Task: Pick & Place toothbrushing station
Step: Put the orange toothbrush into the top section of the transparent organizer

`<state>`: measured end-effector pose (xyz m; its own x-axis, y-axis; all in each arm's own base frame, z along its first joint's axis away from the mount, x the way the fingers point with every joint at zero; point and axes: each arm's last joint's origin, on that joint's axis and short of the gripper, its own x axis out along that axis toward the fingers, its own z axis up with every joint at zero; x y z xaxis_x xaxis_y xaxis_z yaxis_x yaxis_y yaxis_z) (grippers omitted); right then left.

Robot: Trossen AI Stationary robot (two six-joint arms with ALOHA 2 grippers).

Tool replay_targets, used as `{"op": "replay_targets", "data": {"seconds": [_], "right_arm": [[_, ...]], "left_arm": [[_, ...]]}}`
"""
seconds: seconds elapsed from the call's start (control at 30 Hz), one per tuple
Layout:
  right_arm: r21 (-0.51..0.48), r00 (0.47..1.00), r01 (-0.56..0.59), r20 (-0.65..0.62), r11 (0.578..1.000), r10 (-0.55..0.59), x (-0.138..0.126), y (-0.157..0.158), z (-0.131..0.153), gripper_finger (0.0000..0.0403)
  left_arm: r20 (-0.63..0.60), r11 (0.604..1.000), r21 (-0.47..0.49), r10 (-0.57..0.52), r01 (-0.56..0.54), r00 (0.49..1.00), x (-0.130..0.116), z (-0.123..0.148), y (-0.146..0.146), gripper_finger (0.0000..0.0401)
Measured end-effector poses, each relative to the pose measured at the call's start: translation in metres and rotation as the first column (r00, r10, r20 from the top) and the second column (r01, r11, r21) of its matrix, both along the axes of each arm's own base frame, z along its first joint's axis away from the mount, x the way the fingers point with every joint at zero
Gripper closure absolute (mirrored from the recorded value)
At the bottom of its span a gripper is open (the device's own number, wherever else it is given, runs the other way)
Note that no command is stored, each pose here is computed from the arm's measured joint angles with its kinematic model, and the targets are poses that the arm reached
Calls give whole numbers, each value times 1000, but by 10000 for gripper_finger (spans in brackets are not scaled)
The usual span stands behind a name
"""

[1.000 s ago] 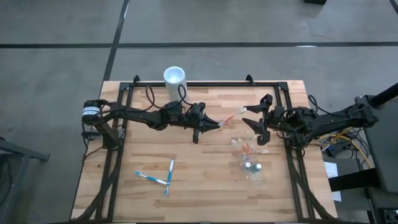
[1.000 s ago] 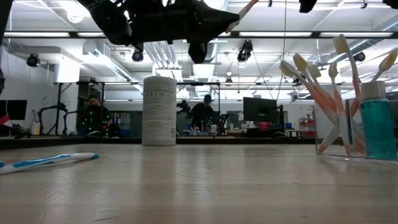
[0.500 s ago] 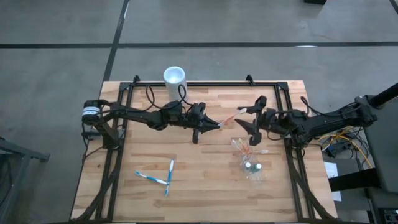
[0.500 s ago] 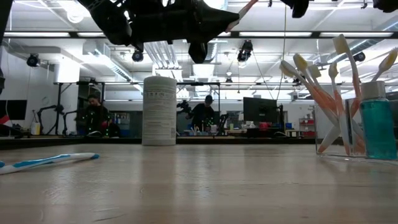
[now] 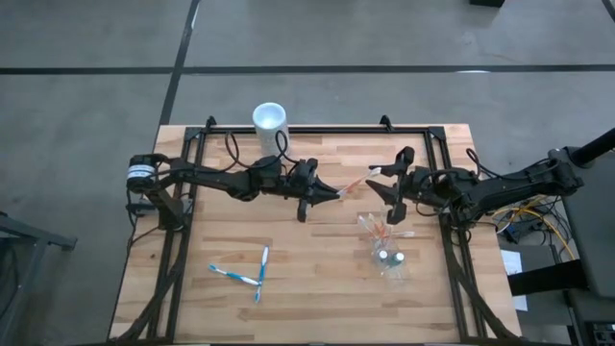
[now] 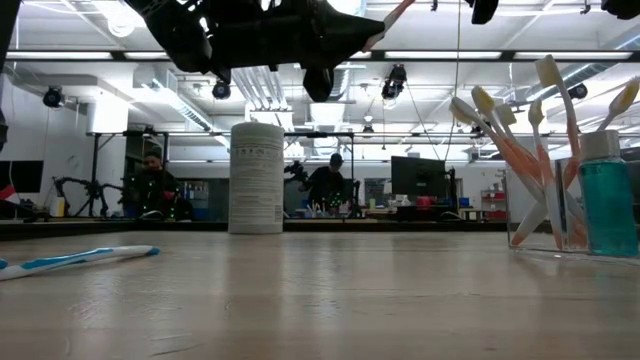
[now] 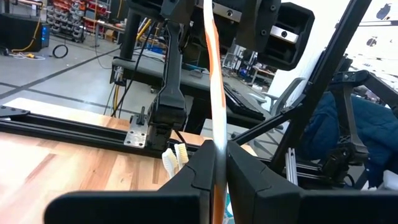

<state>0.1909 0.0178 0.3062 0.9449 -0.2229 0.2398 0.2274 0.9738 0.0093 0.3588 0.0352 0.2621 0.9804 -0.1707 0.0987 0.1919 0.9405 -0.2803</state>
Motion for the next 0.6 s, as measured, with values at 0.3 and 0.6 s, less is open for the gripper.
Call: {"op": "replay_targets", "data": {"seconds": [0.3,0.6], "right_arm": [[-4,1000,2,-4,1000,-2,0,0,0,289],[-43,1000,10,-14,999,-10,0,0,0,348]], "left_arm": [[0,1000,2,-3,3,1000,0,0,0,378],[-2,1000,4,-2,2,1000,0,0,0,378]]}}
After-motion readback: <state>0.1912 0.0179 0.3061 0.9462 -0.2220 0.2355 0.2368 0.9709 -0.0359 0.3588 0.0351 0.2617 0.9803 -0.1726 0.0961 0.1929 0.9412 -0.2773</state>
